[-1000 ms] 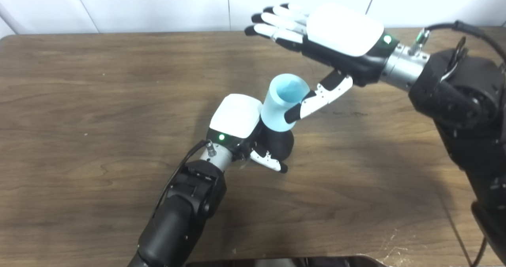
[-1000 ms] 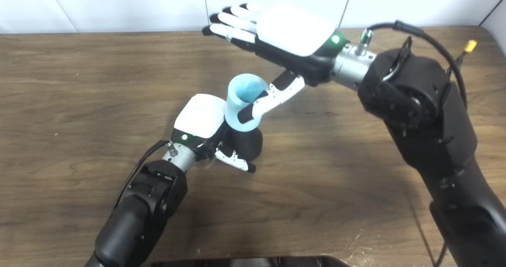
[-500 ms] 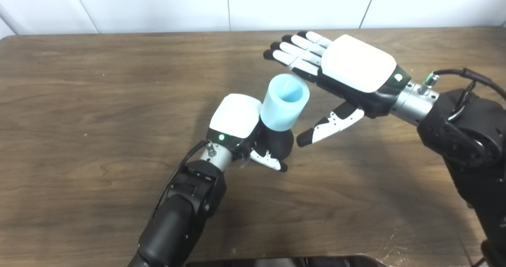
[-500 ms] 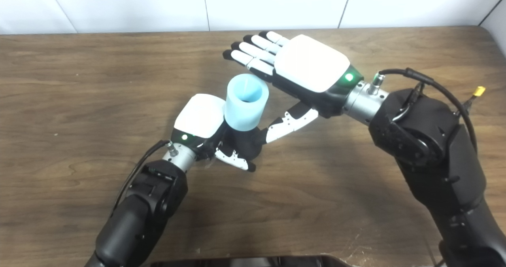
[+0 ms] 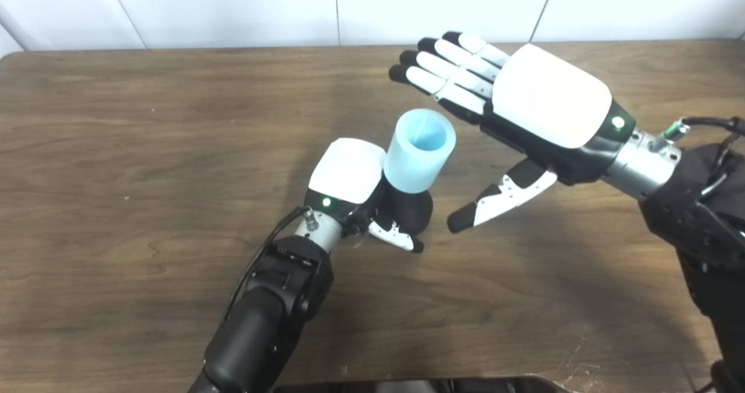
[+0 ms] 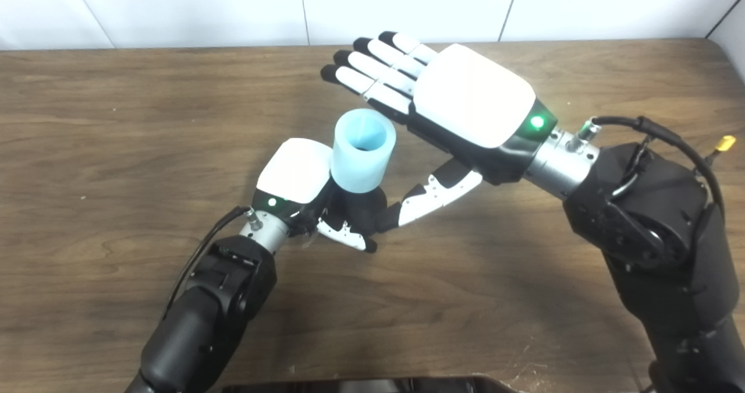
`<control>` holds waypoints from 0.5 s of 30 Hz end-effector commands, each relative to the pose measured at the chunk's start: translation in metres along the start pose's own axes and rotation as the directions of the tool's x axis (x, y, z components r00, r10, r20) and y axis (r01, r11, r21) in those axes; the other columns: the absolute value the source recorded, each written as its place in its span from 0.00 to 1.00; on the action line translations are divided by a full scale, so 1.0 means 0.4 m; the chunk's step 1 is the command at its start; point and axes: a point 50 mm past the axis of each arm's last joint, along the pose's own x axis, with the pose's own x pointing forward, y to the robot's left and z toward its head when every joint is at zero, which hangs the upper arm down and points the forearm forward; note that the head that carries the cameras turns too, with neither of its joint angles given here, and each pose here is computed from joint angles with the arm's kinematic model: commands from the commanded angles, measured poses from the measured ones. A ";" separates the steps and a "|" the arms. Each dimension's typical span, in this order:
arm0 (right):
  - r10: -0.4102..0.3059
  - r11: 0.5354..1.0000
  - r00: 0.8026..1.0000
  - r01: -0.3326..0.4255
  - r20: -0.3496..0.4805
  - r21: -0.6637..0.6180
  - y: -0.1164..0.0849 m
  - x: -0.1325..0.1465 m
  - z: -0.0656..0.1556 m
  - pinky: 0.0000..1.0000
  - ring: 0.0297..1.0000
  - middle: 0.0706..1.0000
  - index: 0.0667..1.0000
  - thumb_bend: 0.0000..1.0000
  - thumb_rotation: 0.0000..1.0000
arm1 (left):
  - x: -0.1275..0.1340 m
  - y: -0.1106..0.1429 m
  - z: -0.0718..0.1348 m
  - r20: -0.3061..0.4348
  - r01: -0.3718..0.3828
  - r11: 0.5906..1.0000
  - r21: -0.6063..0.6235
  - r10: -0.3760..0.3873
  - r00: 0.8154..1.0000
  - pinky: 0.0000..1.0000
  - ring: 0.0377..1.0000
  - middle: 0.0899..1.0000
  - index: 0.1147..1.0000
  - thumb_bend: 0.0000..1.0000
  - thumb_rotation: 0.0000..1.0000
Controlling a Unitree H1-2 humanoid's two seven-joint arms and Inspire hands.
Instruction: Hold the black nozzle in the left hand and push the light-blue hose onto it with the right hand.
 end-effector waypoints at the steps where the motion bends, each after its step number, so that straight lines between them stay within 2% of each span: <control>1: -0.039 0.999 0.999 0.039 0.000 0.001 -0.024 -0.011 0.006 1.00 1.00 1.00 1.00 0.66 1.00 | 0.006 0.009 0.003 0.014 -0.013 1.000 0.003 0.013 1.000 0.63 0.58 0.49 0.38 0.52 0.00; 10: 0.009 0.997 1.000 -0.008 -0.015 0.079 -0.005 -0.030 0.019 1.00 1.00 1.00 1.00 0.68 1.00 | 0.004 0.010 0.002 0.018 -0.013 1.000 0.001 0.013 1.000 0.64 0.57 0.48 0.38 0.52 0.00; 15: 0.044 0.996 0.999 -0.045 0.013 0.082 0.012 -0.019 0.024 1.00 1.00 1.00 1.00 0.66 1.00 | 0.004 0.009 0.003 0.016 -0.018 1.000 0.006 0.017 1.000 0.62 0.57 0.48 0.38 0.52 0.00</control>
